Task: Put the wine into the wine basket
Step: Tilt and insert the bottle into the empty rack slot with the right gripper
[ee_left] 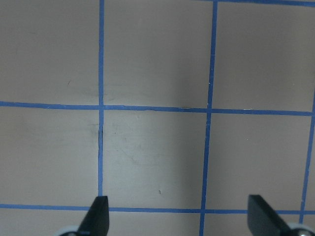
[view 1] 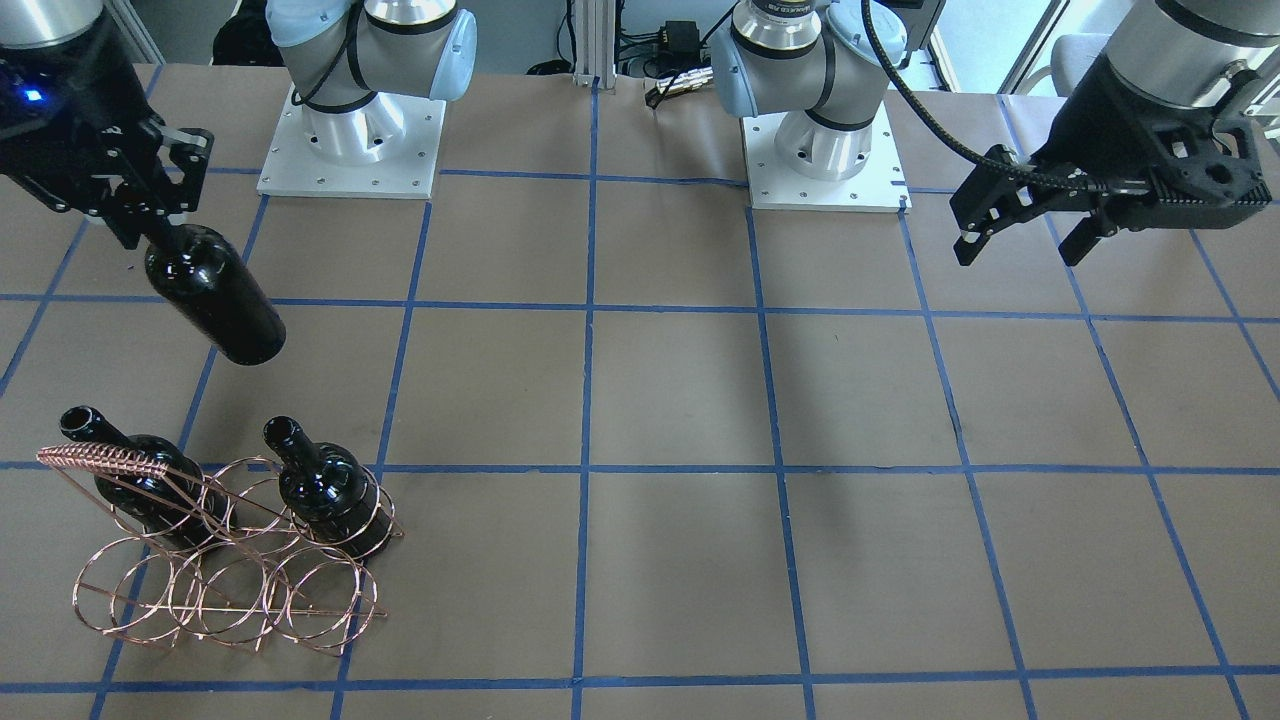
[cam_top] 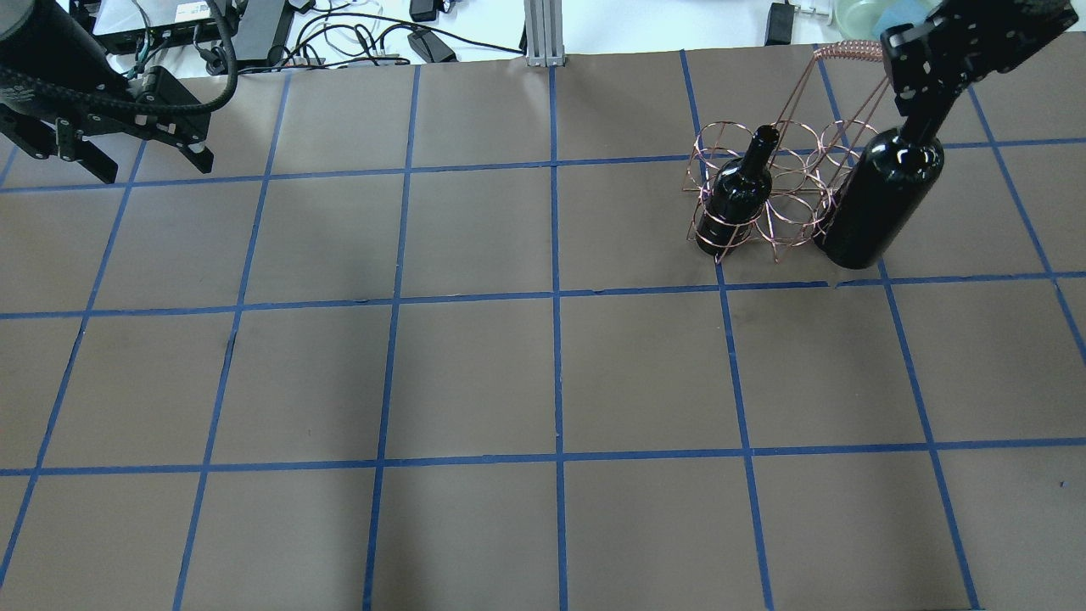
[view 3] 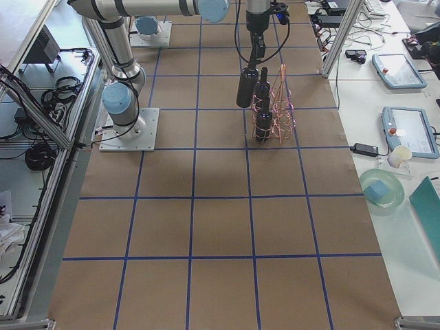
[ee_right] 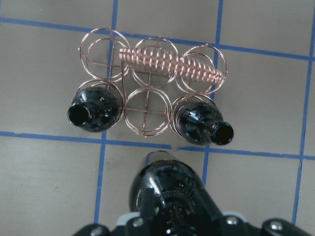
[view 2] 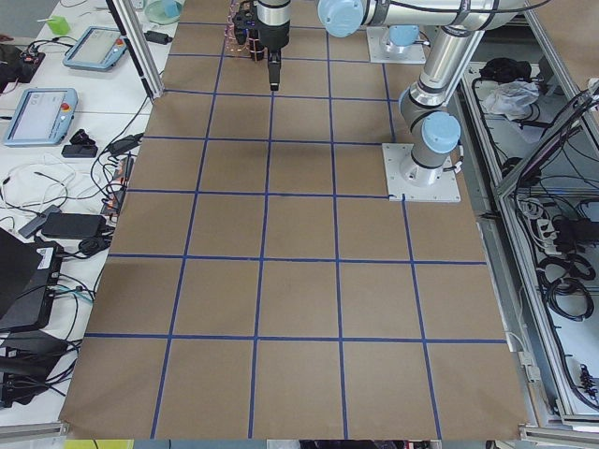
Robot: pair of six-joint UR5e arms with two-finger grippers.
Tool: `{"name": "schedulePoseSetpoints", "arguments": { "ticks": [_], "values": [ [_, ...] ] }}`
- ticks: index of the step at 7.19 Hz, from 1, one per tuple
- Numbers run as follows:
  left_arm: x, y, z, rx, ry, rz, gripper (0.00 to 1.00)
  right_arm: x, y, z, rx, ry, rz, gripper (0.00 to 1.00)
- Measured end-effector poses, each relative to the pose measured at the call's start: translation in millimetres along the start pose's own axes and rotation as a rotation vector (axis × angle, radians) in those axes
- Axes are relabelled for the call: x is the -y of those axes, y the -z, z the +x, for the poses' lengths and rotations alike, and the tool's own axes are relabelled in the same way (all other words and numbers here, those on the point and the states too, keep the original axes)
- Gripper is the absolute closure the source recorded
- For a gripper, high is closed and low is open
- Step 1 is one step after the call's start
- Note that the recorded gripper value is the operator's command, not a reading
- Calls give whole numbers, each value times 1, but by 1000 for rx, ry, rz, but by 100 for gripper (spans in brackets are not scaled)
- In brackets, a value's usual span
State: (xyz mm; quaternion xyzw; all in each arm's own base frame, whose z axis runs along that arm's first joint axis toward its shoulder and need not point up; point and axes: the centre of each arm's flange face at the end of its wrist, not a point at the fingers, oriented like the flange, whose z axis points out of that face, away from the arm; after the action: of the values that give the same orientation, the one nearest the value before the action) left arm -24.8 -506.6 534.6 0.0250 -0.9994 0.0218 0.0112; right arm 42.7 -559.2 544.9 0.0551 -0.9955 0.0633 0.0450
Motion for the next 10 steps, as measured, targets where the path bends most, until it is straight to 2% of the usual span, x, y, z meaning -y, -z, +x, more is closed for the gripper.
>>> {"name": "schedulePoseSetpoints", "arguments": {
  "ticks": [4,7,8,10],
  "values": [
    [-4,3,9,-6,-4,7,0,49,-35,4,38,3,52,82],
    [-3,2,12,-11,17,7,0,59,-55,1,35,10,46,82],
    [-5,3,19,-12,47,8,0,61,-61,1,36,13,39,82],
    [-12,3,53,-12,36,7,0,63,-81,-1,35,16,44,82]
  ]
}}
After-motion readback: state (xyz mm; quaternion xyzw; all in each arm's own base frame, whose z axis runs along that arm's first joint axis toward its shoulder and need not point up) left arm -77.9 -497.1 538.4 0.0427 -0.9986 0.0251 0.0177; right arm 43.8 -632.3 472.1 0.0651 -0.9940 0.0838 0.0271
